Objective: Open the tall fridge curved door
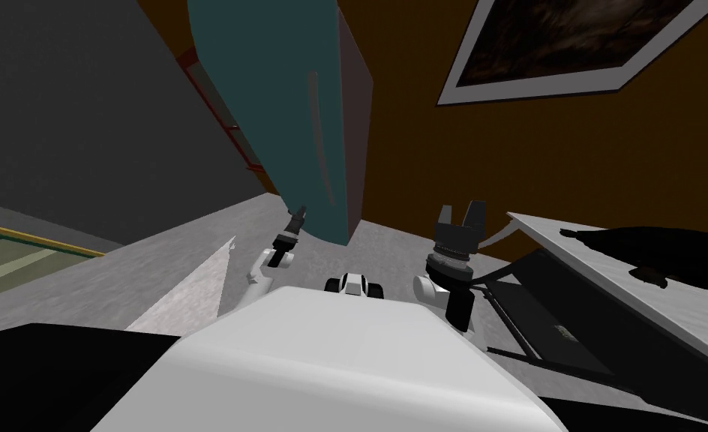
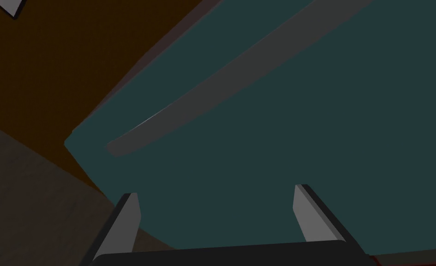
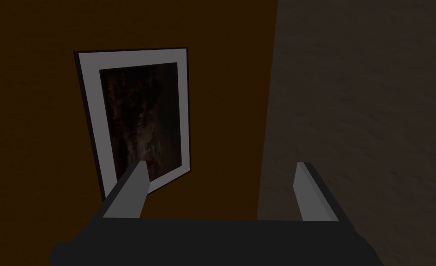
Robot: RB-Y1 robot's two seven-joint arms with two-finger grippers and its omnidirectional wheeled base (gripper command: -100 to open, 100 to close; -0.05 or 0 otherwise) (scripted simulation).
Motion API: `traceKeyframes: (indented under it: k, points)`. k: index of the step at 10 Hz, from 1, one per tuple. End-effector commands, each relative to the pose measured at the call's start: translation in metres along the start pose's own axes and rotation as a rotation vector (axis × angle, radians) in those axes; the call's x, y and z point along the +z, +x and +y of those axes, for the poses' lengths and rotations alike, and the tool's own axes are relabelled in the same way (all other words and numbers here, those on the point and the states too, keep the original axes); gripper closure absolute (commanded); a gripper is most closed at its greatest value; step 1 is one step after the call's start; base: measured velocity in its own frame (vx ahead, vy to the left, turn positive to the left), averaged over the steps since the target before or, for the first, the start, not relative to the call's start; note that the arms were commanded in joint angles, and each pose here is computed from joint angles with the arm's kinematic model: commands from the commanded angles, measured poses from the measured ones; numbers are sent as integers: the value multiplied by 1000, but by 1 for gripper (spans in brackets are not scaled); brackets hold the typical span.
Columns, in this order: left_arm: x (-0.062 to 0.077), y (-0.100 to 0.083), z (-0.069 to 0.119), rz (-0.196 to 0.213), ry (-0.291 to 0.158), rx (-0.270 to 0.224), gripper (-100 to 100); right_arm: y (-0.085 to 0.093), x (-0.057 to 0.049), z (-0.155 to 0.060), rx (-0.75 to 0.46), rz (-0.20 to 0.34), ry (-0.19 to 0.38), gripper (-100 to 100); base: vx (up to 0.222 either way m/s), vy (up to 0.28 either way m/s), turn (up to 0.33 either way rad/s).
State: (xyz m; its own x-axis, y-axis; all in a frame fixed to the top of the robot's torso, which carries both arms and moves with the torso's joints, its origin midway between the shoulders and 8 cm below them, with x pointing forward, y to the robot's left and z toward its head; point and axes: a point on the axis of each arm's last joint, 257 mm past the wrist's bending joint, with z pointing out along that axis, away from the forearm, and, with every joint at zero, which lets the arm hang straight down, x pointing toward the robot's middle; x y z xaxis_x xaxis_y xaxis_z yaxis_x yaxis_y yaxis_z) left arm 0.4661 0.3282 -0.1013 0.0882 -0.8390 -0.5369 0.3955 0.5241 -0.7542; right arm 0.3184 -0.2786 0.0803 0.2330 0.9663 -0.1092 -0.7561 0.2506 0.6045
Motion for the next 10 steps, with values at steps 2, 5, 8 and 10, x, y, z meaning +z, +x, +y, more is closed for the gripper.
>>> traceKeyframes:
  k: [2, 5, 8, 10]
  points:
    - [7, -10, 44, 26, -88, 77, -100, 0, 0, 0, 0, 0, 0, 0, 55, -65, -138]
    - [10, -21, 69, 37, -140, 125, -100, 0, 0, 0, 0, 0, 0, 0, 40, -51, -84]
    - [13, -36, 94, 47, -196, 180, -100, 0, 0, 0, 0, 0, 0, 0, 51, -49, -130]
    - [15, -57, 118, 53, -252, 241, -100, 0, 0, 0, 0, 0, 0, 0, 51, -51, -138]
